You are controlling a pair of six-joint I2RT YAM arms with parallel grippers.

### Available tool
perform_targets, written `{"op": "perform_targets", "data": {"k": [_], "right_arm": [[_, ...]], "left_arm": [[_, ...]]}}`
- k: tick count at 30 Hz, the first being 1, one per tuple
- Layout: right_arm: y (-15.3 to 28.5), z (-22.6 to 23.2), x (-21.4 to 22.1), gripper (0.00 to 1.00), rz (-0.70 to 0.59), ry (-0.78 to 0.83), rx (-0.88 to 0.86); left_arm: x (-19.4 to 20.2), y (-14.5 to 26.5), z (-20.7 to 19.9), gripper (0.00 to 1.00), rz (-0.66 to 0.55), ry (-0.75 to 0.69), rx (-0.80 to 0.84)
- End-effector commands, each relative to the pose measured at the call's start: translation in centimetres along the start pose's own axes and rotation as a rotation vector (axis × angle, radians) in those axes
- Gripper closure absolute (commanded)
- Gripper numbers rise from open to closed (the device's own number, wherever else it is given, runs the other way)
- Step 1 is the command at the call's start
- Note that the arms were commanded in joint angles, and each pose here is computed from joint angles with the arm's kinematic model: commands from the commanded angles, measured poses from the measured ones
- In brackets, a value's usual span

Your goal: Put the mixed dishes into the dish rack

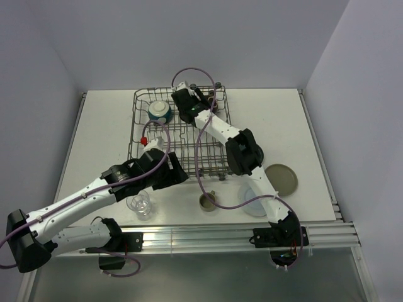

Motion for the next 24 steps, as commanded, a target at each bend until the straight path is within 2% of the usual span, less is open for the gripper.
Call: {"op": "perform_targets", "data": {"k": [1,3,4,13,17,20,24], "right_arm": [[2.0,-2.8,-3.4,0.20,-0.075,-0.141,0.006],[2.8,-3.0,-3.9,0.03,-0.082,-0.184,-0.033],[3.0,-2.9,-3.8,0.00,-0.077,-0.195,-0.055],[9.0,-6.2,-6.4,0.00,-0.109,-0.361,-0.235],[14.0,-9.8,-6.4,0.00,-0.114,-0.534,-0.276],[19.2,-13.7,-4.7,0.00,-0.124,-0.644,-0.309],[26.2,-18.0,0.5,0.00,-0.120,-0.766,-0.370]], "left_arm": [[0.1,-0.2,-0.5,0.22,-0.036,0.033,0.002],[0.4,0.0,-0.6,0.23,-0.032,0.034,0.003],[0.4,0.0,-0.5,0.23,-0.033,0.035,-0.003],[1.8,0.7,-0.2,0.24,-0.018,0.056,-0.020],[3.8,0.1,-1.1,0.25,0.021,0.040,-0.034],[5.6,-1.0,-1.9,0.26,0.051,0.020,-0.051],[8.0,-2.3,-3.5,0.29,0.090,-0.014,-0.071]]}}
Point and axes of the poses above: each gripper's point midway between its finger pads, its own y axis back along the fingers, its own z axis along the line the jaws close on, x = y × z, the point moved 5 cm from there along y, back along the fingers, and after that the axes turned 4 degrees about -y, right-handed, at the moved point
